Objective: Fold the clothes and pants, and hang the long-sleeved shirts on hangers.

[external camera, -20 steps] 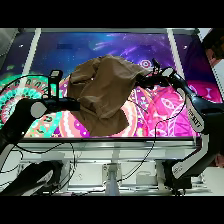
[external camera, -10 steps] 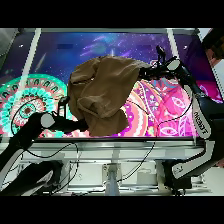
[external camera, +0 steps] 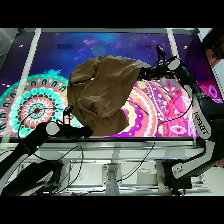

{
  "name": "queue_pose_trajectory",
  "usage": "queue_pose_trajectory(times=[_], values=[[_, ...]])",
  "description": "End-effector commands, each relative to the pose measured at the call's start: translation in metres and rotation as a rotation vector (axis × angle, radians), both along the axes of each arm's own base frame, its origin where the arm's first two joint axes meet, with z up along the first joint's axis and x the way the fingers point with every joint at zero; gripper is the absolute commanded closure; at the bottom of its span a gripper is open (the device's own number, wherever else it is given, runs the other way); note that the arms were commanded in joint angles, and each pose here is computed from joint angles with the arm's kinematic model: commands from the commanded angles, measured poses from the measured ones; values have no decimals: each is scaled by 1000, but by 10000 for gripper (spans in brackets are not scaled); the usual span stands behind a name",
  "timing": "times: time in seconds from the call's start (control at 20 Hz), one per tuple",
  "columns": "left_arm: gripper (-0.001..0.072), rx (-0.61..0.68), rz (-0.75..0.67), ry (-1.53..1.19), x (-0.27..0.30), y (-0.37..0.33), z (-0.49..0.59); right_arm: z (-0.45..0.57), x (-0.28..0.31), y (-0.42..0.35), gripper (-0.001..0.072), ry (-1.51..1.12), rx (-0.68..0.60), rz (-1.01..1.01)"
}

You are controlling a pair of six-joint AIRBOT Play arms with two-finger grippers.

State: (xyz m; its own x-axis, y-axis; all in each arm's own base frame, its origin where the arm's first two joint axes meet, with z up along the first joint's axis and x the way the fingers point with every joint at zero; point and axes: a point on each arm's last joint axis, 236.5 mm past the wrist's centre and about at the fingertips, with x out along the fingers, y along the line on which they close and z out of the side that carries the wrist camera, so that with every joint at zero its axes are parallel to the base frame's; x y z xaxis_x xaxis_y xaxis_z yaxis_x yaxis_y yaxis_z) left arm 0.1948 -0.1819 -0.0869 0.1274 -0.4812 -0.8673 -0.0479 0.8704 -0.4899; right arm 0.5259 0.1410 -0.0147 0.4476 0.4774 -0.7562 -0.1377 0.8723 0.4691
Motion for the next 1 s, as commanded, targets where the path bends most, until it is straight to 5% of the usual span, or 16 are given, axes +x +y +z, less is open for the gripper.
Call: queue_pose_trajectory(times=[0.0, 0.05, 0.6, 0.85, 0.95], values=[[184, -8, 43, -61, 17, -1, -1, 0, 0, 0, 676, -1, 0, 1], [232, -1, 43, -47, 16, 0, -5, 0, 0, 0, 676, -1, 0, 1], [234, -1, 203, -148, 65, 5, -21, -2, -9, 3, 676, 32, 3, 24], [693, -49, 331, -159, 84, 4, -22, 6, -11, 3, 676, 23, -6, 39], [693, -43, 341, -160, 88, 6, -24, 16, -11, -3, 676, -6, -36, 46]])
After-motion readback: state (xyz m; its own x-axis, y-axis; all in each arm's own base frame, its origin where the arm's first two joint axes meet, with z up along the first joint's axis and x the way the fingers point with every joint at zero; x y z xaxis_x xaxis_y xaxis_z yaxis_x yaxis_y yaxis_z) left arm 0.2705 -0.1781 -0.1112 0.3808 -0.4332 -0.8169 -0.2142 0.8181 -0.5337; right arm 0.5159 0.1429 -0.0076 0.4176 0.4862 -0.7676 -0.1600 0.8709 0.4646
